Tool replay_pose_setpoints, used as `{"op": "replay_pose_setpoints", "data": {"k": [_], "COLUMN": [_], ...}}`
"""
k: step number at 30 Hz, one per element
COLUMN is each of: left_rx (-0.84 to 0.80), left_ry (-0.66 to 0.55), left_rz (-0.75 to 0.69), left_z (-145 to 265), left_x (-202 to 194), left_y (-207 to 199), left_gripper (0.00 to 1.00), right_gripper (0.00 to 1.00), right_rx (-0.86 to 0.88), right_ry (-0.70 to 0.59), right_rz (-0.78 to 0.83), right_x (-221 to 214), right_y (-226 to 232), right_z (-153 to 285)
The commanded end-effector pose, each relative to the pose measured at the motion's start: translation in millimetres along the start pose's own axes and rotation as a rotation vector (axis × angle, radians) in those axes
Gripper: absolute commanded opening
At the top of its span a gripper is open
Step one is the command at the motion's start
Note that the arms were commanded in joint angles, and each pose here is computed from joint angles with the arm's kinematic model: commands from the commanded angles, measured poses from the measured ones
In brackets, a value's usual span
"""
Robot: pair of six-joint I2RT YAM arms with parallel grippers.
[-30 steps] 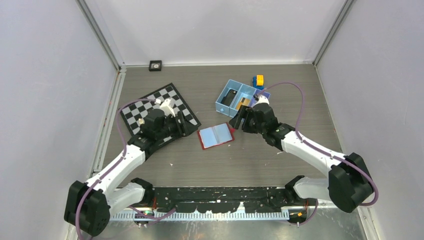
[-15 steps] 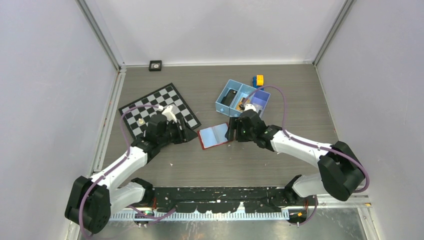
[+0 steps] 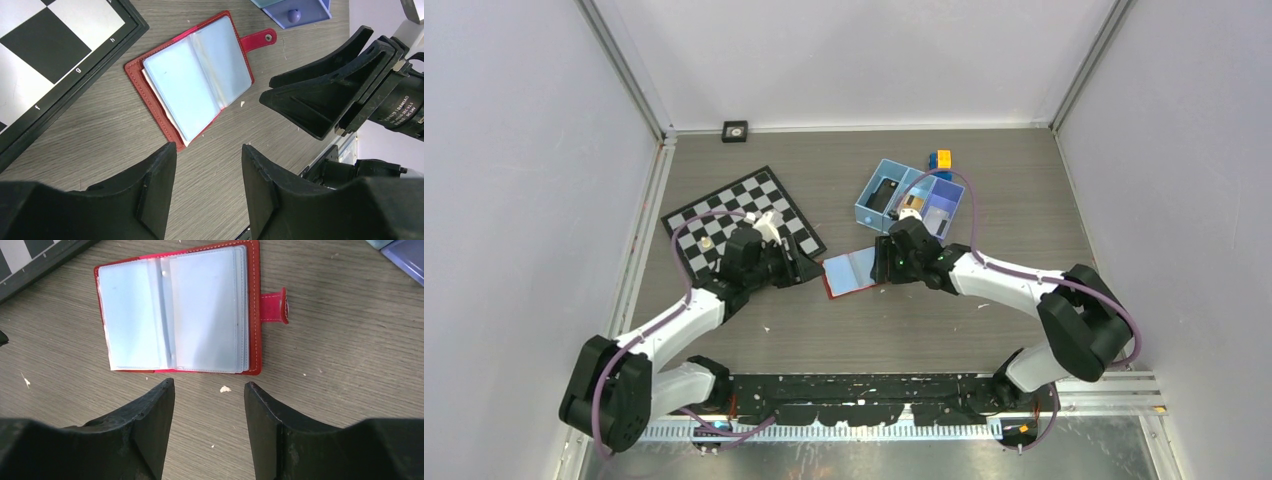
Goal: Take the credit cards out of the card holder
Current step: Pick up the card holder from the center of the board.
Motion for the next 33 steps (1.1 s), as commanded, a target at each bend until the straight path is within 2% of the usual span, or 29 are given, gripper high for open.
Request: {"op": "replay_pose_setpoints", "data": {"k": [1, 5, 11, 16, 22, 25, 28, 31, 33], "left_rx": [-0.048, -0.049, -0.053, -0.049, -0.039, -0.044, -0.046, -0.043, -0.037], "left_ry": [-0.02, 0.003, 0.007, -0.001, -0.009, -0.003, 0.003, 0.013, 0.022], "left_rz": [-0.014, -0.006, -0.005, -0.014, -0.021, -0.017, -0.012, -0.008, -0.001], "left_z": [-4.2, -8.3, -9.5, -6.6, -5.2, -6.6, -8.3, -10.3, -11.9], "left_x": [6.9, 5.5, 6.4, 8.5, 9.0, 8.9, 8.1, 6.6, 5.7], "left_y": [-6.8, -5.8, -6.4, -7.6, -6.9, -7.1, -6.6, -5.2, -3.8], "left_gripper": [0.52, 0.52, 0.52, 0.52, 0.52, 0.52, 0.52, 0.52, 0.53], "right_gripper": [0.58, 0.57, 0.59, 0.6, 0.61, 0.61, 0.6, 0.51, 0.22], "right_rx": [0.012, -0.102, -0.168, -0.195, -0.287, -0.266, -0.194, -0.161, -0.149], "right_ry": [-0.023, -0.087, -0.186, -0.173, -0.228, -0.244, -0.185, -0.147, -0.133], "right_rz": [0.023, 0.027, 0.024, 0.036, -0.01, -0.066, -0.116, -0.113, -0.109], "right_x": [9.9, 18.8, 32.9, 40.8, 52.8, 57.2, 56.6, 54.2, 52.9], "right_y": [11.3, 0.2, -5.3, -0.9, -16.5, -27.3, -27.5, -24.0, -22.3], "right_z": [0.9, 0.2, -8.7, -33.4, -37.7, -38.3, -47.3, -56.6, -58.1]}}
Point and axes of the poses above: each gripper's point midway between its finger pads, its own z axis back along the fingers, its own y axis along the line the jaws close on, x = y × z, the point moved 6 cm from there along z, back along the fingers, and after that the axes turned 10 degrees about -z, right-handed, at the moved point
